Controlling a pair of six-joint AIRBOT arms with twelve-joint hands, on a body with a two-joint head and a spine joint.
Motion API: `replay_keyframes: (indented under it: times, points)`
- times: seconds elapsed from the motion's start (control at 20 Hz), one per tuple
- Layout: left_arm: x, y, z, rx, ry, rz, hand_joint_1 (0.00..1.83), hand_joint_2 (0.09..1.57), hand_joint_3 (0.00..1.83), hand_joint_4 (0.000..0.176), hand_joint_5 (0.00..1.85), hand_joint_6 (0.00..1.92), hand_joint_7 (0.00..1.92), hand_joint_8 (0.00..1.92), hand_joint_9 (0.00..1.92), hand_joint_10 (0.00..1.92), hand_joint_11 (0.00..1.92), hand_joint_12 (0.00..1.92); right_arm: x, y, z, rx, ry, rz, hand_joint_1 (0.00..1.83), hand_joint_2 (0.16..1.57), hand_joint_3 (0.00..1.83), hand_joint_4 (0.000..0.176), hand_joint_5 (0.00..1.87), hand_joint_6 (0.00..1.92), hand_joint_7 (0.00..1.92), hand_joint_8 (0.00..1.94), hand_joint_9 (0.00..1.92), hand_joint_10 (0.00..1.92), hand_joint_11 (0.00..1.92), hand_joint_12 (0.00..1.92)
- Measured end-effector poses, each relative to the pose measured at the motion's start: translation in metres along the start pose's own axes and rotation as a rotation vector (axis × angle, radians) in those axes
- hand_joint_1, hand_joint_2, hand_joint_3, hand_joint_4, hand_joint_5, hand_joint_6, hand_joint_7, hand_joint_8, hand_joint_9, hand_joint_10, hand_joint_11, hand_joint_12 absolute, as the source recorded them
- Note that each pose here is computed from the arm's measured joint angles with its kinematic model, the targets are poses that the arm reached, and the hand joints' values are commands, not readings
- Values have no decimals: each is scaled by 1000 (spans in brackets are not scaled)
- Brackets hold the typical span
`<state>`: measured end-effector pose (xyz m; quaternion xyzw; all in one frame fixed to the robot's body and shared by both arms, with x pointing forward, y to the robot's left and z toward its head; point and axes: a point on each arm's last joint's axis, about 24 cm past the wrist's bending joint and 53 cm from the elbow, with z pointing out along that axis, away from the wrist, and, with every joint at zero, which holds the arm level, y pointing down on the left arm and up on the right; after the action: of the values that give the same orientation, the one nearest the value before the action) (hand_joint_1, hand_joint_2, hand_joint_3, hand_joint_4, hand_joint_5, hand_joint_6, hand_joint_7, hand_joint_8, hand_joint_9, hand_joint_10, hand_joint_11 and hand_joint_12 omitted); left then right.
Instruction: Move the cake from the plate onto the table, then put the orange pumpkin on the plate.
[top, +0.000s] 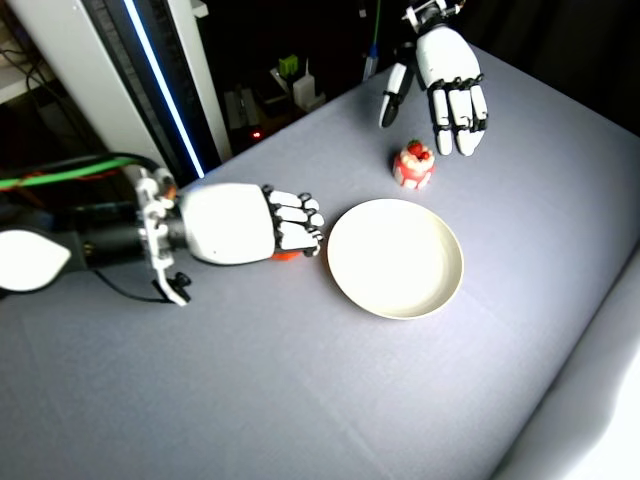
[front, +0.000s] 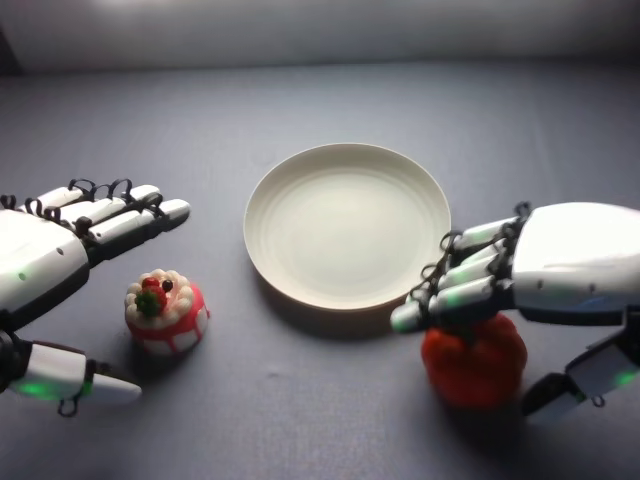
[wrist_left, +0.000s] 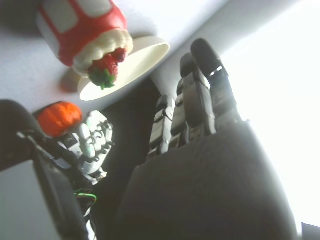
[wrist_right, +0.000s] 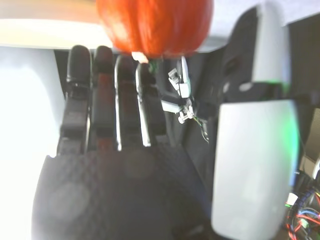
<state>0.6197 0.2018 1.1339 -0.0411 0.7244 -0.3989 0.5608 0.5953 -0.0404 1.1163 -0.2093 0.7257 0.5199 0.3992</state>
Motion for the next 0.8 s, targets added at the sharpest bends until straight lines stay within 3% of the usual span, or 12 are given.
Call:
replay_keyframes:
  times: [0.05, 0.1, 0.15, 0.2, 0.3, 0.35, 0.45, 0.5, 0.65, 0.7, 0.75, 0.8]
  points:
    - [0, -3, 0, 12, -1, 1, 719, 891, 4, 129, 47, 1, 18, 1, 180, 2, 0, 916, 3, 0, 2, 2, 7, -2, 1398, 1040, 0, 0, 711, 32, 710, 97, 955, 1100, 1052, 1289]
    - [-1, -4, 0, 15, -4, -2, 745, 880, 0, 126, 51, 1, 24, 2, 209, 9, 0, 953, 2, -2, 1, 8, 8, -4, 1175, 1243, 5, 1, 681, 1135, 649, 1257, 1016, 1313, 1099, 1504]
    - [-3, -5, -1, 19, -9, 0, 769, 875, 0, 123, 52, 1, 14, 0, 192, 1, 0, 957, 1, -3, 1, 11, 5, -1, 1123, 1296, 2, 11, 663, 1400, 621, 1508, 968, 1403, 1100, 1575]
    - [-4, -5, -1, 20, -11, -1, 763, 875, 0, 115, 62, 5, 25, 5, 199, 5, 0, 958, 1, -4, 1, 11, 5, 1, 1128, 1290, 0, 2, 708, 1405, 619, 1531, 912, 1361, 1029, 1554]
    - [-6, -6, -1, 28, -19, -7, 799, 866, 0, 104, 68, 1, 23, 1, 192, 2, 0, 952, -4, -4, 1, 20, 1, -17, 1331, 1234, 1, 0, 735, 1152, 628, 1532, 829, 1511, 864, 1544]
    - [-5, -7, -1, 30, -18, -10, 804, 862, 0, 99, 71, 2, 24, 1, 185, 0, 0, 945, -9, -5, 0, 26, -5, -25, 1345, 1225, 0, 0, 740, 1112, 635, 1530, 856, 1483, 882, 1520]
    - [-4, -7, -3, 31, -16, -14, 798, 863, 0, 99, 68, 0, 25, 1, 193, 3, 0, 979, -26, -4, -5, 28, -42, -28, 1232, 1242, 1, 0, 791, 1101, 670, 1630, 876, 1577, 992, 1721]
    - [-4, -7, -4, 29, -14, -18, 829, 845, 0, 83, 99, 5, 24, 0, 187, 0, 0, 960, -41, -3, -9, 20, -79, -24, 1214, 1250, 0, 0, 737, 1150, 744, 1632, 1009, 1733, 1175, 1777]
    - [-9, -14, -6, 56, -26, -27, 819, 839, 0, 83, 109, 2, 27, 1, 193, 0, 0, 971, -75, 1, -13, -2, -163, -22, 1187, 1236, 0, 0, 806, 1175, 725, 1545, 948, 1625, 1112, 1688]
    - [-11, -15, -8, 61, -26, -17, 797, 833, 0, 118, 77, 0, 35, 4, 203, 4, 0, 970, -88, 3, -12, -12, -186, -38, 1227, 1214, 0, 0, 873, 995, 756, 1583, 888, 1662, 987, 1796]
    - [-13, -16, -10, 59, -29, -17, 784, 837, 0, 133, 65, 0, 37, 4, 208, 6, 0, 975, -103, 4, -9, -22, -217, -50, 1229, 1209, 0, 0, 895, 972, 743, 1579, 779, 1570, 784, 1748]
    - [-14, -17, -11, 65, -33, -15, 784, 837, 0, 133, 65, 0, 37, 4, 208, 6, 0, 975, -110, 4, -7, -26, -234, -53, 1229, 1209, 0, 0, 895, 972, 743, 1579, 779, 1570, 784, 1748]
